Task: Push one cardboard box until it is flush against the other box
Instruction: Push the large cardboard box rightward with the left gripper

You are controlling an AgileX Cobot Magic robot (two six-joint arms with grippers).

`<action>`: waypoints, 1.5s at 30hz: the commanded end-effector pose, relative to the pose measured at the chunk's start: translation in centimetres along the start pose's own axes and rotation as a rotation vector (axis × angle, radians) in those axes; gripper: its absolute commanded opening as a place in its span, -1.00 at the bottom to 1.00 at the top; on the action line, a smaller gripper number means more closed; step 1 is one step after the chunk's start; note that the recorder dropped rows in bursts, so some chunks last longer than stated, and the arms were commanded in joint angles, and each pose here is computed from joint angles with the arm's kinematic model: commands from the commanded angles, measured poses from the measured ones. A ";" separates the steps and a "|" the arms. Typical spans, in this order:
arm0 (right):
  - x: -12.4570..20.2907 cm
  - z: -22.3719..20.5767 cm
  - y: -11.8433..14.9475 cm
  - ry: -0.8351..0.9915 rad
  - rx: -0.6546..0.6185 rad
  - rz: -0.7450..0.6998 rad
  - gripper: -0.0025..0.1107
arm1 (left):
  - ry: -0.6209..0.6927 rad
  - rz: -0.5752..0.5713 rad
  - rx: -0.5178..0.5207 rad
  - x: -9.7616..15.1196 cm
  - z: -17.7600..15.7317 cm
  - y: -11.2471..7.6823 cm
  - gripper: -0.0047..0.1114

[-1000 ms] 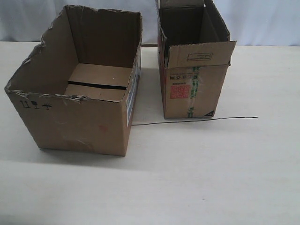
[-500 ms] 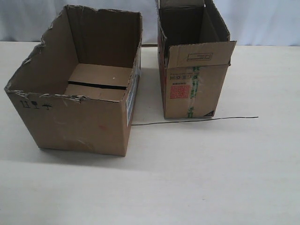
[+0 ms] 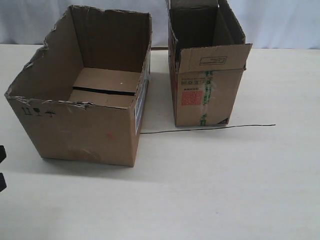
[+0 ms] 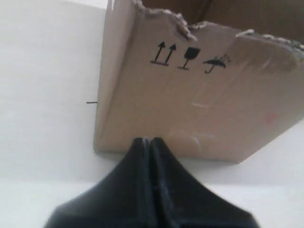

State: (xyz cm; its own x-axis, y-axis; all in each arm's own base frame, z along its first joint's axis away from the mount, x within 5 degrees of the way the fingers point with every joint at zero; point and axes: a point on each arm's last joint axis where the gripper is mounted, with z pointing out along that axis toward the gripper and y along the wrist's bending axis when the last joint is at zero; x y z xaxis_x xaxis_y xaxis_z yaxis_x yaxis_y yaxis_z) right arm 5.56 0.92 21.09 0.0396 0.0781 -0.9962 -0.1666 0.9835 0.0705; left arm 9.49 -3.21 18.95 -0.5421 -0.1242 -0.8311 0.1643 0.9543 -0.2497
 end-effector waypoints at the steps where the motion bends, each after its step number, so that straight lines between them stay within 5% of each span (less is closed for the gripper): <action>1: 0.0 0.0 0.0 -0.007 -0.002 -0.009 -0.87 | 0.066 0.012 0.029 0.8 1.0 -0.4 -0.92; 9: 0.0 0.0 0.0 -0.007 -0.002 -0.009 -0.87 | 0.253 0.133 0.074 2.4 3.8 -1.4 -0.92; 19: 0.0 0.0 0.0 -0.007 -0.002 -0.009 -0.87 | 0.152 0.231 0.185 1.9 5.7 -2.6 -0.92; 32: 0.0 0.0 0.0 -0.007 -0.002 -0.009 -0.87 | 0.092 0.217 0.184 1.9 7.3 -2.7 -0.92; 45: 0.0 0.0 0.0 -0.007 -0.002 -0.009 -0.87 | 0.064 0.221 0.194 -1.2 11.0 -4.5 -0.92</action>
State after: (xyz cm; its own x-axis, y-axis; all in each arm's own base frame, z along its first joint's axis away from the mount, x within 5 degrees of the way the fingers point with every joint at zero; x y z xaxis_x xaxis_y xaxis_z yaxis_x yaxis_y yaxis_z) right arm 5.56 0.92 21.09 0.0396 0.0781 -0.9962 -0.1666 0.9835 0.0705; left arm 17.78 -9.90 15.53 -0.5272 0.1060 -0.8431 0.4334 0.8870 -0.1595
